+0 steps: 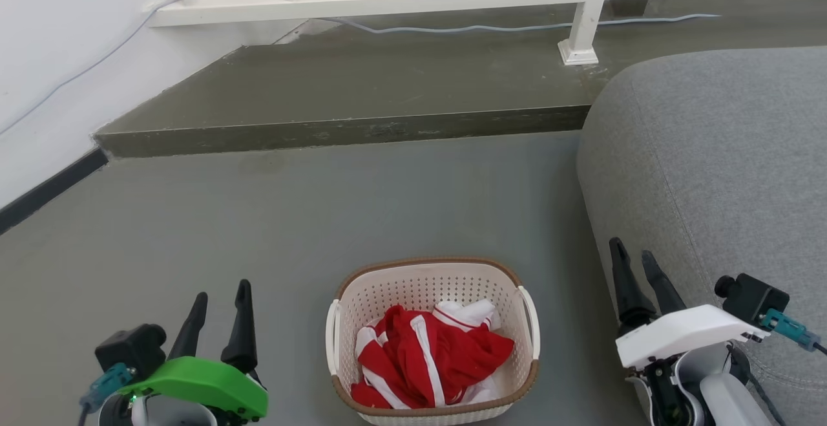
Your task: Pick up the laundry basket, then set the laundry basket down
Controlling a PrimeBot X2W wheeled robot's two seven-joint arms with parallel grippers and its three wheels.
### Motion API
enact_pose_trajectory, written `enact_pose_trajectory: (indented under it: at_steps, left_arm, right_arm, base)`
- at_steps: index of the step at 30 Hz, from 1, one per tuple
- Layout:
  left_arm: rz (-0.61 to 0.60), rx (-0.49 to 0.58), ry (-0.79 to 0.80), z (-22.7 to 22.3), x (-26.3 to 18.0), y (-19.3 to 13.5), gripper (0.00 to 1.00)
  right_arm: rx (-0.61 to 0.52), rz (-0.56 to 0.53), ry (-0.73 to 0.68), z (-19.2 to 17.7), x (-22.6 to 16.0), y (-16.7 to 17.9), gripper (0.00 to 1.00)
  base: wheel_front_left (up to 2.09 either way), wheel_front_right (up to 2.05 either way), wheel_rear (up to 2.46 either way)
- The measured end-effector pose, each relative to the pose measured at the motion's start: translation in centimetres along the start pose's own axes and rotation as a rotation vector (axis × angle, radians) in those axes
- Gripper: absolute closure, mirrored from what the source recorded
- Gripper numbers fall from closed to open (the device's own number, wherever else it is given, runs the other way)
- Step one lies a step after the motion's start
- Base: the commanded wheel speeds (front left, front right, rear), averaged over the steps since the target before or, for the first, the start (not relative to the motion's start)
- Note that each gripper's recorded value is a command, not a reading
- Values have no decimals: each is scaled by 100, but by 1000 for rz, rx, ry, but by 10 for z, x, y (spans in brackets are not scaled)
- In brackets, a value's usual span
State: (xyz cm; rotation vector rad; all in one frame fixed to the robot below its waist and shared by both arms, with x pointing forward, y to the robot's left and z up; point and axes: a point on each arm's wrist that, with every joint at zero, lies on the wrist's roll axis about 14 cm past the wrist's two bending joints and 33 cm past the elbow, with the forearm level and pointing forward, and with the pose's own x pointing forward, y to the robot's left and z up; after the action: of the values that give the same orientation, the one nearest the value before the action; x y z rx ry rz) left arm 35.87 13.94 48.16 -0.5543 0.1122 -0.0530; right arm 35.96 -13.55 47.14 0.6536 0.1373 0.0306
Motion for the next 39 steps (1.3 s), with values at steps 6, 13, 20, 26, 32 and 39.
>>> enact_pose_trajectory:
  at_steps: [6,13,20,26,32,39]
  left_arm:
    - [-21,85,-16,1,-2,-7,0]
    - [-48,181,-38,2,-4,-16,0]
    - [-77,267,-62,2,-6,-25,0]
    - [-107,350,-94,5,-7,-34,0]
    - [-123,406,-121,7,-9,-40,0]
    - [-148,475,-152,8,-13,-48,0]
  right_arm:
    - [-73,15,-5,-3,-2,5,0]
    - [-166,40,-14,-5,-5,12,0]
    - [-251,59,-35,-3,-5,19,0]
    - [-336,88,-57,-2,-5,27,0]
    - [-409,110,-83,-1,-6,34,0]
    - [-487,142,-112,0,-7,44,0]
  base:
    - [0,0,0]
    - [0,0,0]
    - [0,0,0]
    - [0,0,0]
    - [0,0,0]
    - [0,0,0]
